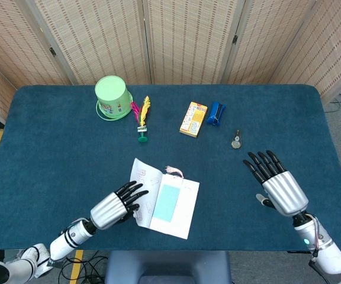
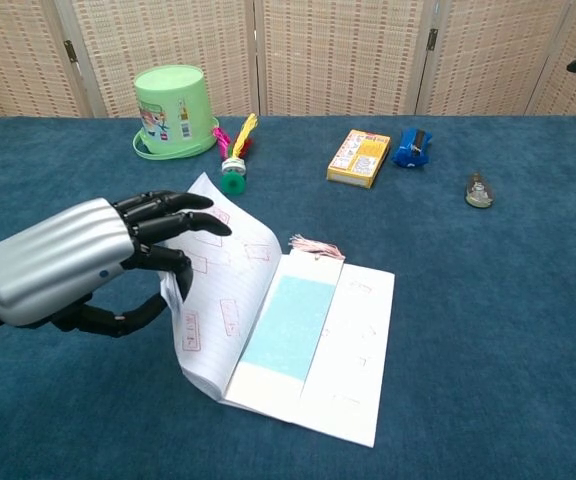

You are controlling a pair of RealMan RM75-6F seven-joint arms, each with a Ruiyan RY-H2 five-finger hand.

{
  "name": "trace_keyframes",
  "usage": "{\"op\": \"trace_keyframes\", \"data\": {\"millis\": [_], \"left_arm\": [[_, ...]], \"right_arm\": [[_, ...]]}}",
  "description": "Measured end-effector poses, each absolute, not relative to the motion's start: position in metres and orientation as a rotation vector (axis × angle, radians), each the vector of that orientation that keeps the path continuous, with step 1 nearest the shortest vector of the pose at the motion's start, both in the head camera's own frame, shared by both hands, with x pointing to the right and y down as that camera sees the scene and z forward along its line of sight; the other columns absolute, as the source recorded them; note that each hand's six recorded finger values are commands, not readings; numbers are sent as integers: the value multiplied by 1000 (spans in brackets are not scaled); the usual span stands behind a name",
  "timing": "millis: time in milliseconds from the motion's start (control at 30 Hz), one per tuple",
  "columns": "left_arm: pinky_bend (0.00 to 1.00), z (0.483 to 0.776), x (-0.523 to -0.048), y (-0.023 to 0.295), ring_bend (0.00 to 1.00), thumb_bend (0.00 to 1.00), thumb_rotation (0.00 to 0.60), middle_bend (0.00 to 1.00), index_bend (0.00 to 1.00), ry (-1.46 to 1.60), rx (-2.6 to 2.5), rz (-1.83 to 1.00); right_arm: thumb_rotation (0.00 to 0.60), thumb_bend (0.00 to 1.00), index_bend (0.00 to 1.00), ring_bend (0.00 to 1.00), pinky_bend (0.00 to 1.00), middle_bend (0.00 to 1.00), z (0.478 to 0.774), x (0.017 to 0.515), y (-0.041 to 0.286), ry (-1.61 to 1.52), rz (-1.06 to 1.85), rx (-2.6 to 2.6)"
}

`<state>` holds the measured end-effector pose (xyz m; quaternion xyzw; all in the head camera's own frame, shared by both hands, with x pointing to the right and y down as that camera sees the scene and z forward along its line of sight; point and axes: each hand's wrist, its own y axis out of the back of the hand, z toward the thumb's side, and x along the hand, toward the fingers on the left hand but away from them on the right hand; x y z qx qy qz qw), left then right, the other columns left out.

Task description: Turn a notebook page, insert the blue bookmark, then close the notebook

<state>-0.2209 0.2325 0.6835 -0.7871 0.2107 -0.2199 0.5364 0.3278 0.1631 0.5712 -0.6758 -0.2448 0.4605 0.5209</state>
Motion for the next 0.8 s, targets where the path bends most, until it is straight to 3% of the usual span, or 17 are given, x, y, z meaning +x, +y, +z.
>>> {"op": "trace_keyframes", "data": {"millis": [167,333,467,800], "left_arm": [[157,677,-206,235,101,557,600,192,490,447,-1838,-460],[157,668,-193,235,92,544,600,152,326,438,-1817,-419],[157,661,-183,233,84,408,600,113,205,463,-1833,-404],[155,656,-168,236,71,327,600,70,133,480,-1871,-406]], "right_arm": [[600,99,0,0,0,0,570,330,164,-591,1108,-1616],[600,99,0,0,0,0,569,332,165,-596,1112,-1613],[600,99,0,0,0,0,568,333,164,-607,1112,-1606],[600,100,0,0,0,0,563,341,163,-630,1120,-1589]]}}
